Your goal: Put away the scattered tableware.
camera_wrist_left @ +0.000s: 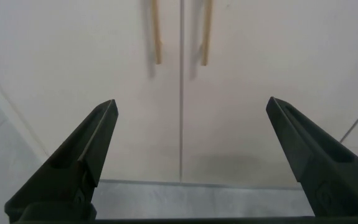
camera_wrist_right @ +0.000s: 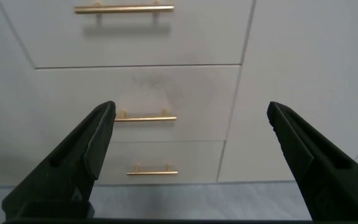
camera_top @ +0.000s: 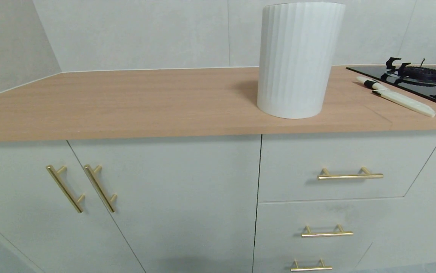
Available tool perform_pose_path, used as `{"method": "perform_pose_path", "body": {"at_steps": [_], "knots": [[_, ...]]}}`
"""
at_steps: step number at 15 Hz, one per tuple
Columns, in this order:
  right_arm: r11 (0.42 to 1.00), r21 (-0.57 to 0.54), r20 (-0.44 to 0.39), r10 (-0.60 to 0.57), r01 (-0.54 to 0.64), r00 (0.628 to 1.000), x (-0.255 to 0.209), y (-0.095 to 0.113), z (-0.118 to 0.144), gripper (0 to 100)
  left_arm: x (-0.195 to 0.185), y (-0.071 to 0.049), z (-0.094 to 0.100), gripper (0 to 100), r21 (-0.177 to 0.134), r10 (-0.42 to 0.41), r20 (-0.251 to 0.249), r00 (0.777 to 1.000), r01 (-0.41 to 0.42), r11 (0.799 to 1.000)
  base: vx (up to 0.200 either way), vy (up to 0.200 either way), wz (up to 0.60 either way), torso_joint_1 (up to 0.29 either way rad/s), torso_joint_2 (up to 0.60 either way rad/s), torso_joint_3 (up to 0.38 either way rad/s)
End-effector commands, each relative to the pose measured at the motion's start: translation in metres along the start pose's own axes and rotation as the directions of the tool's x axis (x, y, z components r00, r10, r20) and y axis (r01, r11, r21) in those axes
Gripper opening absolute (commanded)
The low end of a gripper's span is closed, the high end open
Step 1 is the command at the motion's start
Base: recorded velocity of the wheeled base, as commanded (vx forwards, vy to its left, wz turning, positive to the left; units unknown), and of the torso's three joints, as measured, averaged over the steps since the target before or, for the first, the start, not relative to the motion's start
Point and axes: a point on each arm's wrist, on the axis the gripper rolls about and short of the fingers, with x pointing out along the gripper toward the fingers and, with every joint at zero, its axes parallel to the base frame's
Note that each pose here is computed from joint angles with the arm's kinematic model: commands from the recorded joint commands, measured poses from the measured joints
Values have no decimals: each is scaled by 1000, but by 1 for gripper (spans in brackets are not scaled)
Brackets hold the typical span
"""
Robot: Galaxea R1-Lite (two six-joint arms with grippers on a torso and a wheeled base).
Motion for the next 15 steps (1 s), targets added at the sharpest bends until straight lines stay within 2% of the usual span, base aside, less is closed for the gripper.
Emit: {"method": "perform_pose_path", "body": {"at_steps": [1,6,12,15], "knots": [[1000,0,-2,0,0,1000,0,0,0,100,0,0,0,100,0,1,-2,1000,-1,1000,0,-200,0,2,2,2],[1000,0,-2,1,-1,1000,0,0,0,100,0,0,0,100,0,1,-2,1000,-1,1000,0,-200,0,1,1,3],[1000,0,-2,0,0,1000,0,0,0,100,0,0,0,100,0,1,-2,1000,-1,1000,0,0,0,0,0,0],[1000,0,-2,0,0,1000,0,0,0,100,0,0,0,100,0,1,-2,1000,-1,1000,200,0,0,-4,4,5]]}}
